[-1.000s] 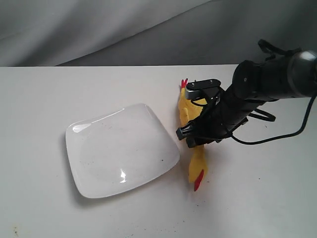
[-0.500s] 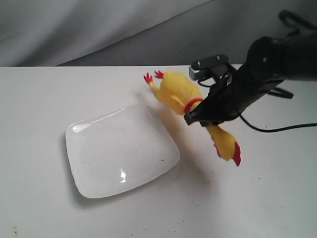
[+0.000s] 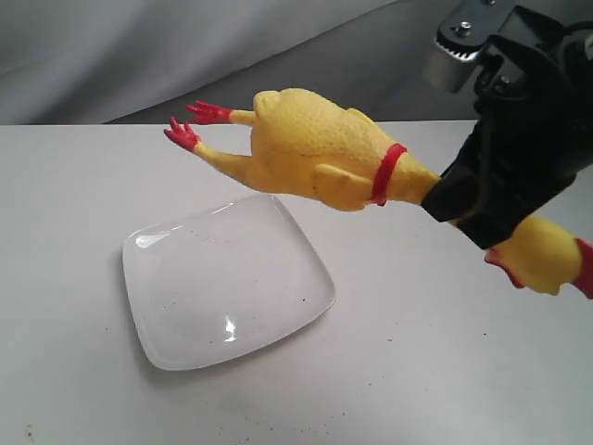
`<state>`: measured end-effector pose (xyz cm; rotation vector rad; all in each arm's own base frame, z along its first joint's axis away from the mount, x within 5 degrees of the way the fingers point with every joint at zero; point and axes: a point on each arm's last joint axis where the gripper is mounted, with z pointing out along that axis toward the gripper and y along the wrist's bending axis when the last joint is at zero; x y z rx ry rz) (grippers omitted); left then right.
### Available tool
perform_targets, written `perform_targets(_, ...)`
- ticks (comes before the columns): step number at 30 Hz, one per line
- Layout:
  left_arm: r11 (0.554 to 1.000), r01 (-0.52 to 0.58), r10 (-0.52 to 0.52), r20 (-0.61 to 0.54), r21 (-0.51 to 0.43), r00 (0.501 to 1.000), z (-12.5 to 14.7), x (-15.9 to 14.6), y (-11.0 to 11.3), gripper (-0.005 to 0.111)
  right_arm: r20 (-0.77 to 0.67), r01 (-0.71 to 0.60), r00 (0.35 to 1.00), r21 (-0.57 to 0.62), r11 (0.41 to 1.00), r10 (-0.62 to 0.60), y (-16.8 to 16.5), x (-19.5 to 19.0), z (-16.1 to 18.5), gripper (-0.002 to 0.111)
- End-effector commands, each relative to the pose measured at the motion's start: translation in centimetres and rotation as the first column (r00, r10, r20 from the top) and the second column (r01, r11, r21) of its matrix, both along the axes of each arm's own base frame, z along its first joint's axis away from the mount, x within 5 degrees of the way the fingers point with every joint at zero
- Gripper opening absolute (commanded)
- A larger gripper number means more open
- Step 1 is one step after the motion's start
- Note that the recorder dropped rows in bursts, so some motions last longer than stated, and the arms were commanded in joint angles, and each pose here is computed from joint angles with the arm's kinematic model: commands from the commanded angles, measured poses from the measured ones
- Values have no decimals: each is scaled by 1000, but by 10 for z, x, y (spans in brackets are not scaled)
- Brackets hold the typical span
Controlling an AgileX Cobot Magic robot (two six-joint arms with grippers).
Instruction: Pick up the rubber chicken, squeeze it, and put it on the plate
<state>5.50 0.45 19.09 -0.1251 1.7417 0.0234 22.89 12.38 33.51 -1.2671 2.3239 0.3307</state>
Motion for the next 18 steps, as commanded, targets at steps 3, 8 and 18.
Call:
perform_targets(3, 993, -10, 0, 82, 121, 997, 7, 1, 2, 0, -80, -64, 994, 110, 992, 73, 7, -17, 10, 0)
perform_targets(8, 985, -31, -20, 292, 170, 956, 27, 0, 1, 0, -104, -168, 979, 82, 982, 176, 24, -32, -4, 0)
perform_targets(18, 981, 145, -17, 694, -126, 719, 64, -13, -5, 0, -38, -235, 970, 79, 969, 239, 48, -45, -25, 0)
